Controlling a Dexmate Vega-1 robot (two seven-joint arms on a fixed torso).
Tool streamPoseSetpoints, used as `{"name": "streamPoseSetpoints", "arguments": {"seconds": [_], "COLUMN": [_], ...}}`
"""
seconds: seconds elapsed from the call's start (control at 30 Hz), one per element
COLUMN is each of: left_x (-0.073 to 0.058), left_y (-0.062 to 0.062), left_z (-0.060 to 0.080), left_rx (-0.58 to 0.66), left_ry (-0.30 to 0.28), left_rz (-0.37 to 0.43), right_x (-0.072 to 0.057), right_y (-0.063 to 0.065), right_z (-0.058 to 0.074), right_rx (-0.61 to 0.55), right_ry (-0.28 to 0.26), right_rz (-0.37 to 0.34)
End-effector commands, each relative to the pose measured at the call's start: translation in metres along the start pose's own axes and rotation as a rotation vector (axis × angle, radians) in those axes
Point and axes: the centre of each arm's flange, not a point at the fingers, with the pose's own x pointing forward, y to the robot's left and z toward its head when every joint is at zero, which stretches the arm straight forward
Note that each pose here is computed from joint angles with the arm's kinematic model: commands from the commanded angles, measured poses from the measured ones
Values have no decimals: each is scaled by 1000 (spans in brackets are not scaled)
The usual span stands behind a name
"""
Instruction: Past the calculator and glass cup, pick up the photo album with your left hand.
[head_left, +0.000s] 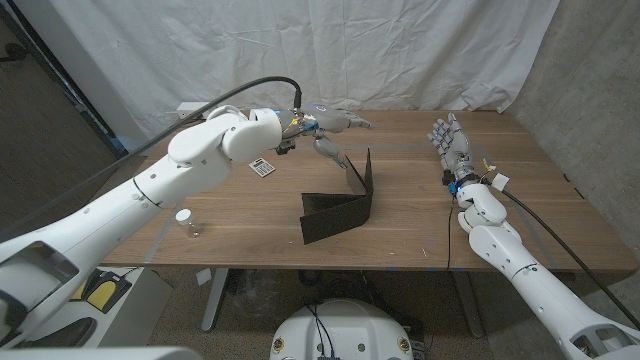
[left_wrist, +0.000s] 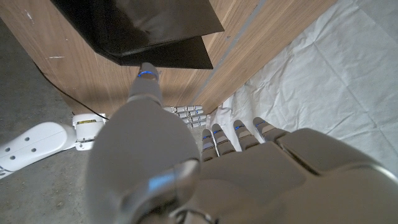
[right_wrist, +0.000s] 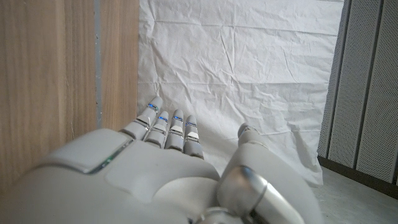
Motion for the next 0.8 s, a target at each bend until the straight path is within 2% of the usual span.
{"name": "streamPoseSetpoints", "arguments": {"seconds": [0.03, 0.47, 0.8], "left_x": [9, 8, 9], "left_y": [0, 0, -5], "left_z": [6, 8, 11], "left_rx": [91, 162, 186], "left_ry": [12, 50, 29], "left_rz": [-44, -87, -79], "right_x": [2, 3, 3], "right_y": [-3, -5, -3], "right_z": [-3, -3, -4], "right_rx": [14, 24, 26], "right_ry": [3, 7, 5], "right_rz": [-8, -13, -11]}}
